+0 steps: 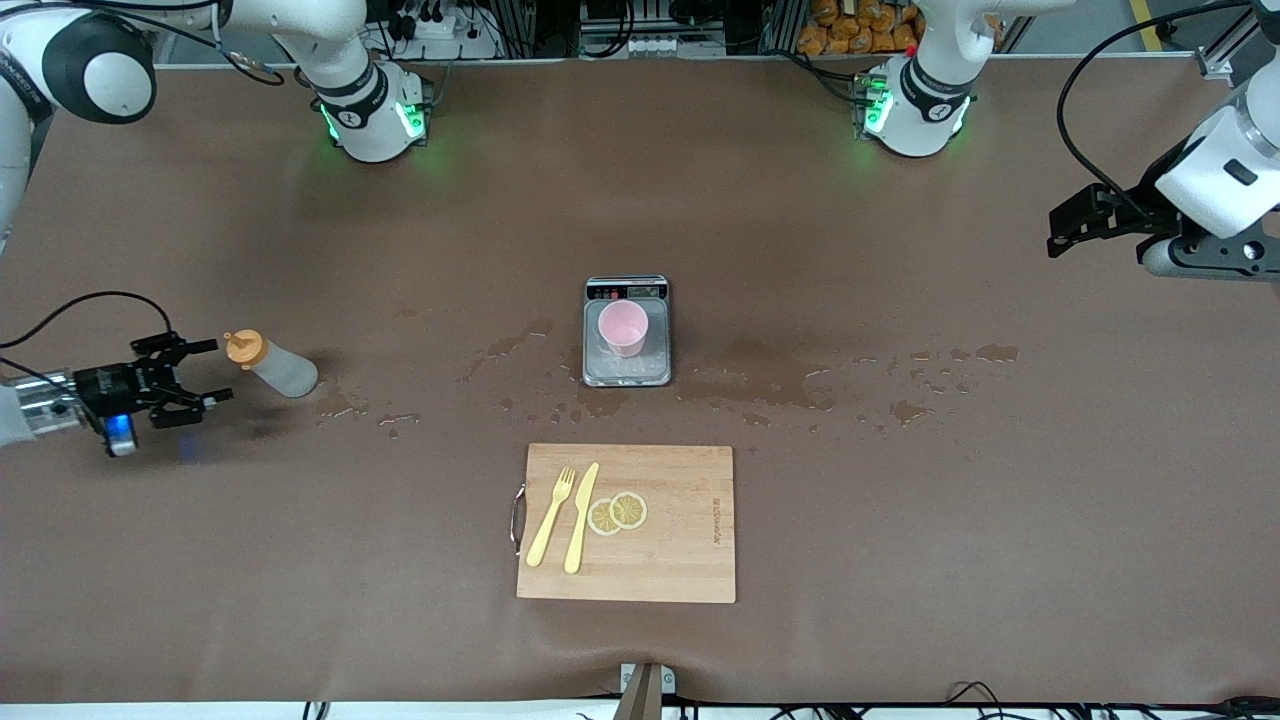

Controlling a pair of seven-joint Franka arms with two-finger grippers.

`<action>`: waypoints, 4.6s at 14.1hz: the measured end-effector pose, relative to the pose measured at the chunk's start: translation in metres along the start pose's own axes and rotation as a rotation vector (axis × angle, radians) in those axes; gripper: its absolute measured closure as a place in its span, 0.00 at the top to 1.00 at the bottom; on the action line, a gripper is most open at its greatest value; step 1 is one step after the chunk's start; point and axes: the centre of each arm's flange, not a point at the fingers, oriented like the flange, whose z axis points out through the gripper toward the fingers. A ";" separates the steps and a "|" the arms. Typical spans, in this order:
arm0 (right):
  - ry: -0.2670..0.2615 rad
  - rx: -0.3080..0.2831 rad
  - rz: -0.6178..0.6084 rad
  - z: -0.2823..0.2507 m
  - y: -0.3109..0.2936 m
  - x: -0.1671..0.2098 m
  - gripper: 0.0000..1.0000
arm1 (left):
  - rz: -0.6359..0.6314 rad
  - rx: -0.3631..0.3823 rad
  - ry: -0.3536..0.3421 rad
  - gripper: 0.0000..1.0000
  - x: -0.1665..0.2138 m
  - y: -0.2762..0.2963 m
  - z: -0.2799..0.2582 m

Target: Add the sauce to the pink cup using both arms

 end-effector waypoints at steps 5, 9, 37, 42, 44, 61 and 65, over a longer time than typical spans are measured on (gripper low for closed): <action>0.051 -0.056 -0.050 -0.010 -0.026 -0.039 1.00 | 0.000 0.000 -0.002 1.00 0.000 0.000 0.000; 0.180 -0.222 -0.159 0.002 -0.095 -0.134 1.00 | 0.000 0.000 -0.004 1.00 0.000 0.000 0.000; 0.729 -0.534 -0.999 0.092 -0.133 -0.372 1.00 | -0.001 0.000 -0.012 1.00 0.002 -0.001 0.005; 0.780 -0.563 -1.032 0.098 -0.124 -0.384 1.00 | -0.004 0.000 -0.012 1.00 0.002 -0.002 0.005; 0.817 -0.574 -1.063 0.092 -0.129 -0.395 1.00 | -0.009 0.000 -0.012 1.00 0.002 -0.005 0.005; 0.937 -0.679 -1.112 0.060 -0.148 -0.444 1.00 | -0.010 0.000 -0.012 1.00 0.002 -0.006 0.005; 0.937 -0.679 -1.109 0.059 -0.147 -0.443 1.00 | -0.012 0.000 -0.012 1.00 0.002 -0.006 0.005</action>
